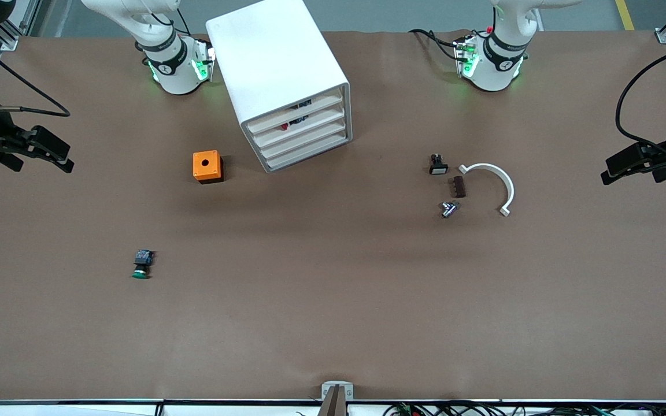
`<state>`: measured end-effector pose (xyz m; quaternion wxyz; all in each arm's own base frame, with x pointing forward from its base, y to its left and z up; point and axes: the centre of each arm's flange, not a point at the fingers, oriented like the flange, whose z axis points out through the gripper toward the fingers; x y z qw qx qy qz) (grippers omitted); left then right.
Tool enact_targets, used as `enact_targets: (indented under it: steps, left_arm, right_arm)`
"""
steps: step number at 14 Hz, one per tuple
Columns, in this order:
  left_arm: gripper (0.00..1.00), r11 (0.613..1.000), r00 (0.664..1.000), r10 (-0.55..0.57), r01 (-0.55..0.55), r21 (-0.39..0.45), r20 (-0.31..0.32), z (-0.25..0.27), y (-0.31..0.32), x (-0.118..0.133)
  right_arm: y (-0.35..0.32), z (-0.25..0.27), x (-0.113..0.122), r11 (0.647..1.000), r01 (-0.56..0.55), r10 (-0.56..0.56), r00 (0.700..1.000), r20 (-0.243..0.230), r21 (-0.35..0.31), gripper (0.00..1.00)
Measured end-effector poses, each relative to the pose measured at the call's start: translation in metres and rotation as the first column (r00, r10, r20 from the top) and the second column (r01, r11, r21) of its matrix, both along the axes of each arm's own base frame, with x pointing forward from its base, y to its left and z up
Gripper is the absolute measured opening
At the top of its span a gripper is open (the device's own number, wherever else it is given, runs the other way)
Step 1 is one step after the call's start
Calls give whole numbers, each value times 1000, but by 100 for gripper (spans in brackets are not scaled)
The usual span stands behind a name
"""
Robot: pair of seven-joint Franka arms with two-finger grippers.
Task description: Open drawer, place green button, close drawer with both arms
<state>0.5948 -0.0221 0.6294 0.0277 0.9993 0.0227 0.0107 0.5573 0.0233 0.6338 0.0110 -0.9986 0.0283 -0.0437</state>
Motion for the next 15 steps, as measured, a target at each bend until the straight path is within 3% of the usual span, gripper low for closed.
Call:
enact_targets:
  steps: [7,11,15]
  left_arm:
    - [100,1000,1000,9,-9,1,-6,-3,5,1]
    - [100,1000,997,15,-15,2,-78,-45,9,16]
    - [100,996,974,94,-93,16,-206,-155,-1,56]
  right_arm:
    - [0,6,2,1000,3,-3,1000,24,18,100]
    - [-1,-51,32,1000,2,-1,999,-50,22,100]
    - [-6,-132,70,1000,-17,20,993,-114,26,100]
